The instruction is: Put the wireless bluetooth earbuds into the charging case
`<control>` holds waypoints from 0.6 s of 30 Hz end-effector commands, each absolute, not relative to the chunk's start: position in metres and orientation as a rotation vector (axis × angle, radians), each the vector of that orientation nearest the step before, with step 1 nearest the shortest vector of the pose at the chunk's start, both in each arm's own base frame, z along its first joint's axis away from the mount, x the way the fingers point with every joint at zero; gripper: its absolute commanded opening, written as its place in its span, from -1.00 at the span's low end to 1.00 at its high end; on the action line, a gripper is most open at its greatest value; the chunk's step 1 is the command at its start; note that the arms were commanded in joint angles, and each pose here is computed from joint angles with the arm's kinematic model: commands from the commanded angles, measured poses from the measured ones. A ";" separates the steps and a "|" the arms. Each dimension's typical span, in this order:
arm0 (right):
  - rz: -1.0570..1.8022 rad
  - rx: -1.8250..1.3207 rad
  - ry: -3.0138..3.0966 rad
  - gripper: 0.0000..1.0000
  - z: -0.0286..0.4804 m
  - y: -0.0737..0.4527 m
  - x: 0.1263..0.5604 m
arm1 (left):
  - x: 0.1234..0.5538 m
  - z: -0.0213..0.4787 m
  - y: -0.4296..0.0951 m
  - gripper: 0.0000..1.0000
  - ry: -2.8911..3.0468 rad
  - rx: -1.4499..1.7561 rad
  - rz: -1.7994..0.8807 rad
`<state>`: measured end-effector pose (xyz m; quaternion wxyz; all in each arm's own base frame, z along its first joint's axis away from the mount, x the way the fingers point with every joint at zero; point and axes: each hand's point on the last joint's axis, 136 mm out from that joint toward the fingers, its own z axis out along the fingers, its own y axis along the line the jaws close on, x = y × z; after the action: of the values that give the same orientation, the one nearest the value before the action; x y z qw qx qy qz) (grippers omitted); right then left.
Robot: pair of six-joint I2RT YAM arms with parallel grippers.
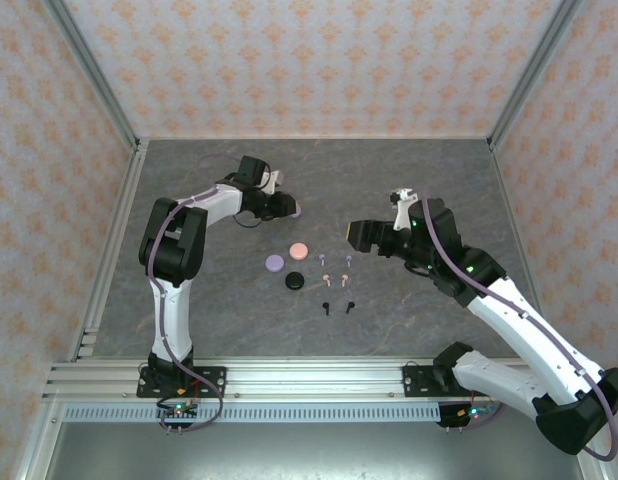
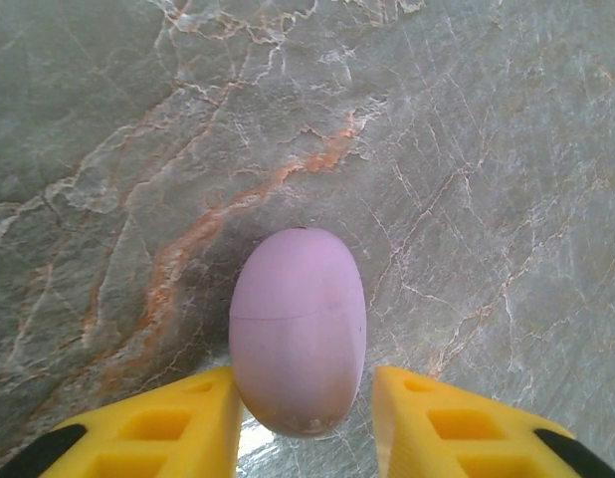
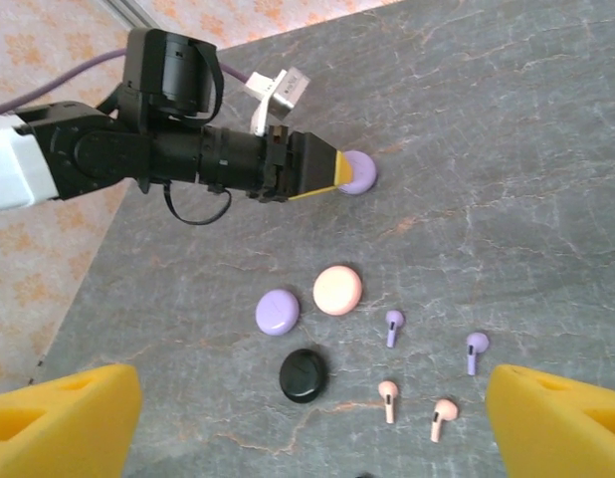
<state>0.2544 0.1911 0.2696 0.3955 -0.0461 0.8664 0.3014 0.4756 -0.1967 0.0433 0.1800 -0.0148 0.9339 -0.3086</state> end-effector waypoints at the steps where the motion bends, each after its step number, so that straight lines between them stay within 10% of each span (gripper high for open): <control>1: 0.699 -0.117 2.186 0.83 0.281 0.181 0.256 | 0.477 0.046 -0.184 -0.19 2.652 -0.050 -0.819; 18: 0.667 -0.186 2.341 0.78 0.239 0.204 0.269 | 0.445 0.145 -0.126 0.24 2.387 -0.133 -0.698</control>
<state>0.2660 0.1957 0.2373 0.3493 -0.0611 0.9001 0.2531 0.4456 -0.1389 0.1117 0.2590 -0.0433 0.9242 -0.2773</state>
